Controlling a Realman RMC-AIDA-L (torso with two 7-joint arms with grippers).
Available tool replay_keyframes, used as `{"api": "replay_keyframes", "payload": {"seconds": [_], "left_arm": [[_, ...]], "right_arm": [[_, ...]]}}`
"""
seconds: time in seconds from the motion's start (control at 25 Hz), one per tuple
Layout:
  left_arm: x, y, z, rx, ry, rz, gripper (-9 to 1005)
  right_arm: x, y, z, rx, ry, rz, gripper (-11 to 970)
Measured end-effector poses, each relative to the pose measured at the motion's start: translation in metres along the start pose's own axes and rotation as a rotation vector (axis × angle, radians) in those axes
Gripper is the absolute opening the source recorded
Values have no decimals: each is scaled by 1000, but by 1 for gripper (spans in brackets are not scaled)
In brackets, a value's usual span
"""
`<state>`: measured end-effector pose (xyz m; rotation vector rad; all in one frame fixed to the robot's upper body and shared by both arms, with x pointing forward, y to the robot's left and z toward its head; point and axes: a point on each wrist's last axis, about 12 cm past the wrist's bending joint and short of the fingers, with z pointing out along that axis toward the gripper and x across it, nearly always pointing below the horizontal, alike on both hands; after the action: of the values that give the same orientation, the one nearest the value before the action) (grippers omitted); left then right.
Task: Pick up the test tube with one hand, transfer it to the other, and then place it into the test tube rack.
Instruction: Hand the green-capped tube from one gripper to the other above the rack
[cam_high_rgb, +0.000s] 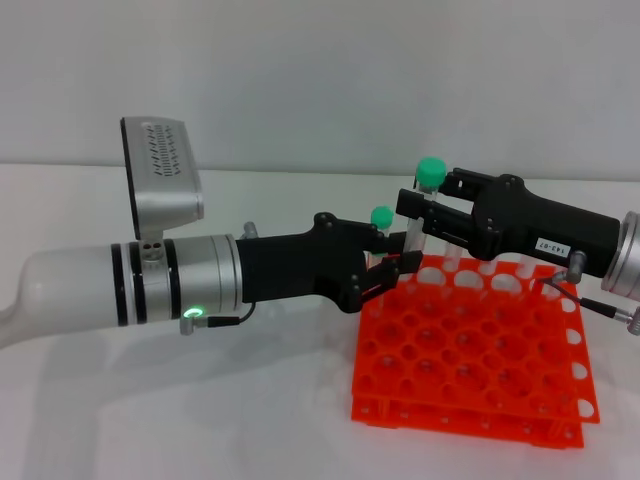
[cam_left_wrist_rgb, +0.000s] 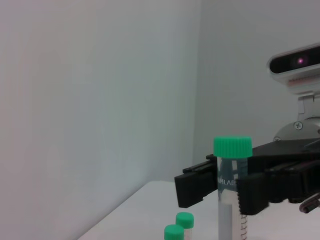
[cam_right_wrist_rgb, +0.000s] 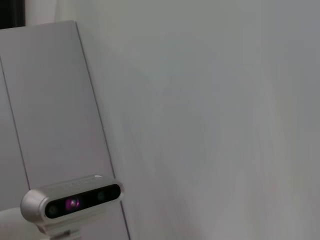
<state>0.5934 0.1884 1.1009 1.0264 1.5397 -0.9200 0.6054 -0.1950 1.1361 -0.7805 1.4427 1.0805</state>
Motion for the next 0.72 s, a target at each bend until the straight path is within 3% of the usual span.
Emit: {"api": "replay_keyframes", "payload": {"seconds": [0.44,0.72], "left_arm": [[0,0,-1,-13,-24,-13,274],[1,-1,0,-12,-24,-16,279]], "right_arm": [[1,1,0,3,-2,0,345],[3,2,1,5,-6,-28,282]]}}
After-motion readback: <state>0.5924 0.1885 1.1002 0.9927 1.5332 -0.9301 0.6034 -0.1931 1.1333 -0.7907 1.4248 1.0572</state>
